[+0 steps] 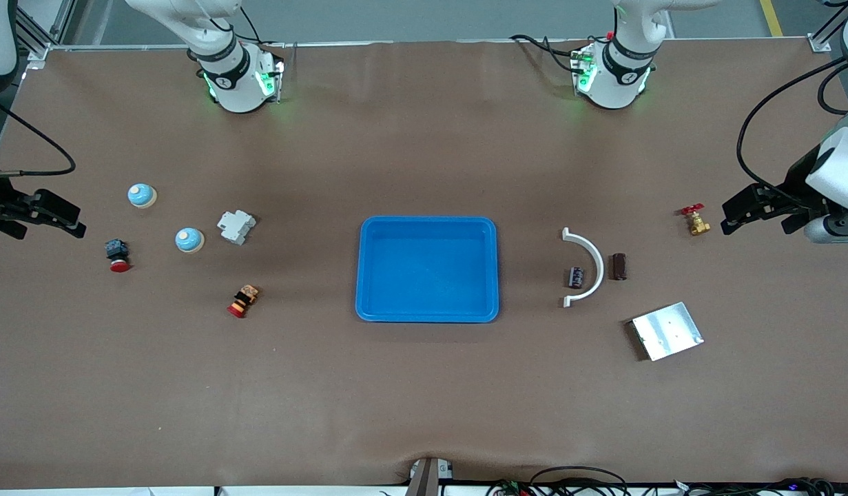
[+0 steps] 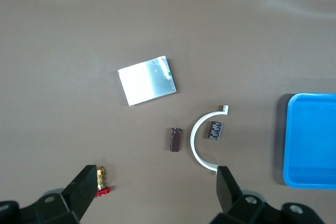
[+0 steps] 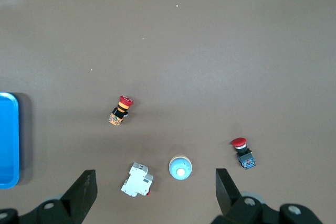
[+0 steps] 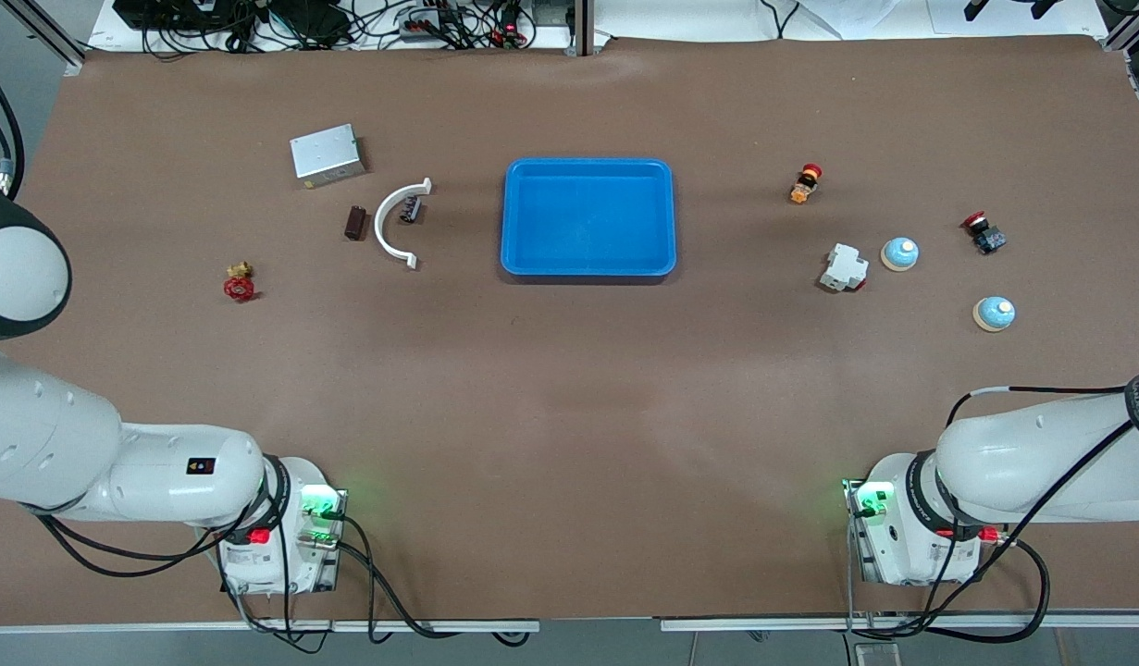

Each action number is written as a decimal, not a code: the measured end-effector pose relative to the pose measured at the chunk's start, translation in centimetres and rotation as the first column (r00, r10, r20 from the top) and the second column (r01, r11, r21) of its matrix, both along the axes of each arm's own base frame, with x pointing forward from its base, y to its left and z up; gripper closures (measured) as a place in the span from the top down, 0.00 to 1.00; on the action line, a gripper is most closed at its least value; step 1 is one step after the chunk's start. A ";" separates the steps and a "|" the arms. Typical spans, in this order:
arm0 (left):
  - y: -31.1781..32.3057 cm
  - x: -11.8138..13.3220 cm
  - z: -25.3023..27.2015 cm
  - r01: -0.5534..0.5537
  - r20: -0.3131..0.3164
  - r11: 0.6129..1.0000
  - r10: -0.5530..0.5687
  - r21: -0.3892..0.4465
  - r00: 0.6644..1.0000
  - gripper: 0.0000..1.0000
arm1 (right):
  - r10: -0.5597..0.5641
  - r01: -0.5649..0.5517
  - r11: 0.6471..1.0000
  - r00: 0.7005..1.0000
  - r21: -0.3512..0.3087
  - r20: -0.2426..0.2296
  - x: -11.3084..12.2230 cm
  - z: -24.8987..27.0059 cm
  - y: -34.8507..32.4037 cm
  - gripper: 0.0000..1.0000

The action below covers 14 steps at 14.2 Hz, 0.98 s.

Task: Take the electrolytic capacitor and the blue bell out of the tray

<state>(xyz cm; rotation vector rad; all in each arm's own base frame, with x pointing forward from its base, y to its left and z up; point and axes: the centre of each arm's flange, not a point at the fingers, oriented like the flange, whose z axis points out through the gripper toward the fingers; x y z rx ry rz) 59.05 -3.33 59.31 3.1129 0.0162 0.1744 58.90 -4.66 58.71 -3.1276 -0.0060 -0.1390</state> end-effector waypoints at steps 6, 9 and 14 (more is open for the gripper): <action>0.0 0.0 0.0 0.000 -0.001 1.000 0.000 0.000 1.000 1.00 | -0.009 0.009 1.000 1.000 0.001 -0.011 -0.8 0.8 0.0 1.00; 0.0 0.0 0.0 0.000 -0.001 1.000 0.000 0.001 1.000 1.00 | -0.026 0.026 1.000 1.000 0.002 -0.011 -1.4 1.7 0.0 1.00; -0.1 0.0 -0.1 0.002 -0.003 1.000 -0.002 0.001 1.000 1.00 | -0.062 0.062 0.998 0.998 0.031 -0.020 -1.6 1.7 -0.1 1.00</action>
